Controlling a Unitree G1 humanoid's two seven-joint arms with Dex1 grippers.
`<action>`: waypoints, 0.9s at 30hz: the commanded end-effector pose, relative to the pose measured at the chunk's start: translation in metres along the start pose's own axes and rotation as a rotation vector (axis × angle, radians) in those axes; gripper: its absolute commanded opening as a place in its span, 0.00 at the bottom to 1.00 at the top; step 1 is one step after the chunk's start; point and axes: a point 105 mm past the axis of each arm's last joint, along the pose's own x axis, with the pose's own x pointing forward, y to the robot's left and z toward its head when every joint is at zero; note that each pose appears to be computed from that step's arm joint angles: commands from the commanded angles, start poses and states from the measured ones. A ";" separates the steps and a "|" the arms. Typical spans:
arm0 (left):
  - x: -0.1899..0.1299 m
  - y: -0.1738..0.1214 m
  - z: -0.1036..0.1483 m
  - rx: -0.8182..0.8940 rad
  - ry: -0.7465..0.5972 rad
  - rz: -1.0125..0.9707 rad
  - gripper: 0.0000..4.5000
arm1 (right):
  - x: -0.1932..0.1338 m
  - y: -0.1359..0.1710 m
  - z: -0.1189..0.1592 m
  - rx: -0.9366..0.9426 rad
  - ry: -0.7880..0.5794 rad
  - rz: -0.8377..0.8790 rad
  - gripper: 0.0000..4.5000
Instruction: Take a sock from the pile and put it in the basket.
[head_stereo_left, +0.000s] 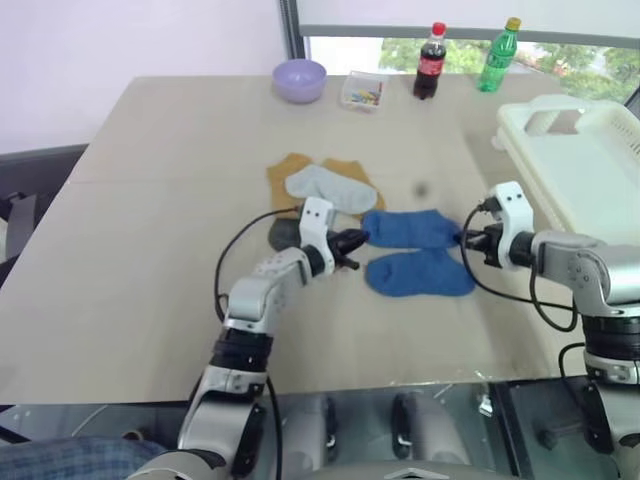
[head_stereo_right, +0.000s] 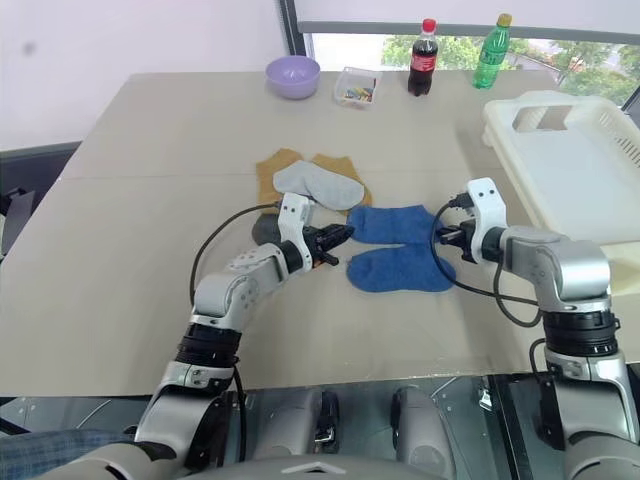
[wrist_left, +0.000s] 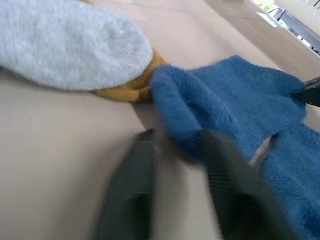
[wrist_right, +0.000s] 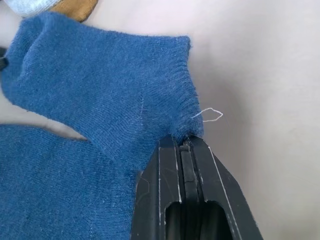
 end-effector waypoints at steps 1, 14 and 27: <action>0.006 -0.007 0.015 0.017 -0.044 -0.038 0.00 | -0.005 0.004 0.012 -0.026 -0.057 0.004 0.00; -0.044 -0.032 0.046 -0.106 -0.235 -0.165 0.00 | -0.040 0.015 0.033 -0.054 -0.124 0.028 0.00; -0.076 -0.068 0.000 -0.104 -0.124 -0.161 0.00 | -0.076 0.036 0.002 -0.095 0.012 0.058 0.00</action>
